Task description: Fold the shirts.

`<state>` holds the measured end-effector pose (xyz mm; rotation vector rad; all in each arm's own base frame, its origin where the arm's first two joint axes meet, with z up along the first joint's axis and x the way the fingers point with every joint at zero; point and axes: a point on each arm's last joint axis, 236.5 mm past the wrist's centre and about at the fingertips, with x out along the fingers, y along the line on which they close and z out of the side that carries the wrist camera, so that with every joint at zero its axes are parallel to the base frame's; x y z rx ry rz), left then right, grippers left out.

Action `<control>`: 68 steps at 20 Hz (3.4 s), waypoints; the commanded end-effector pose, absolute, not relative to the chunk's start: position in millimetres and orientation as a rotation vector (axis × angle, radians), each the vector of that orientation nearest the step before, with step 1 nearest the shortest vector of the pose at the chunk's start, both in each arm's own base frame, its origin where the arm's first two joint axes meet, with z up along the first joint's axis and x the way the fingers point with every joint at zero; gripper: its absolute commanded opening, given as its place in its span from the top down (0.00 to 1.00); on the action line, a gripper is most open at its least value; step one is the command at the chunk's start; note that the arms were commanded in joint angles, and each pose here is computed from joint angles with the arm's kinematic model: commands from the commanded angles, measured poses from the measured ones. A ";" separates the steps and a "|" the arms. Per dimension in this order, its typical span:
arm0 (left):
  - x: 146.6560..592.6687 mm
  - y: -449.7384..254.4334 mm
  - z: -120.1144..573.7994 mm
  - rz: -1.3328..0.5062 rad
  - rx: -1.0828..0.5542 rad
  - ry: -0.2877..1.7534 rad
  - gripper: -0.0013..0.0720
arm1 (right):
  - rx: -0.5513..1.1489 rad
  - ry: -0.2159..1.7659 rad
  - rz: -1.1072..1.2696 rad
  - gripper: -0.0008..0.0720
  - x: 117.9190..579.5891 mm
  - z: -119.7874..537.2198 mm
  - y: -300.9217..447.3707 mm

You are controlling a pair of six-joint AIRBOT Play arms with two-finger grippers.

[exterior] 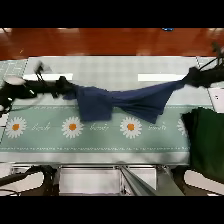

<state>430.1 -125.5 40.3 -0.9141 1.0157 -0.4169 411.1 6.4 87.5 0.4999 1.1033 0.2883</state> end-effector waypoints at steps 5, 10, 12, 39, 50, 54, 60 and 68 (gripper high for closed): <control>386.0 -63.7 434.8 -0.547 -0.576 0.127 0.96 | 0.218 0.474 0.303 0.96 374.4 354.0 21.3; 260.9 -56.7 567.3 -0.423 -0.296 -0.244 0.96 | 0.041 0.069 0.252 0.96 261.8 492.3 48.1; 222.4 -55.6 582.2 -0.300 -0.185 -0.320 0.96 | 0.000 0.004 0.201 0.96 222.6 507.7 50.2; 478.2 1.9 138.1 -0.099 -0.617 0.615 0.96 | 0.662 0.795 0.358 0.96 415.9 113.7 38.7; 538.4 -47.8 85.6 -0.224 -0.651 0.795 0.28 | 0.874 0.909 0.406 0.42 560.8 41.7 61.8; 455.2 19.6 44.2 -0.101 -0.648 1.157 0.28 | 0.885 0.968 0.438 0.42 522.7 67.5 6.7; 318.0 65.0 -10.6 0.085 -0.772 1.330 0.28 | 0.848 1.136 0.161 0.42 400.9 13.2 -63.1; 238.2 15.1 -80.6 0.089 -1.052 1.454 0.29 | 0.955 1.139 0.235 0.42 299.8 -42.8 17.7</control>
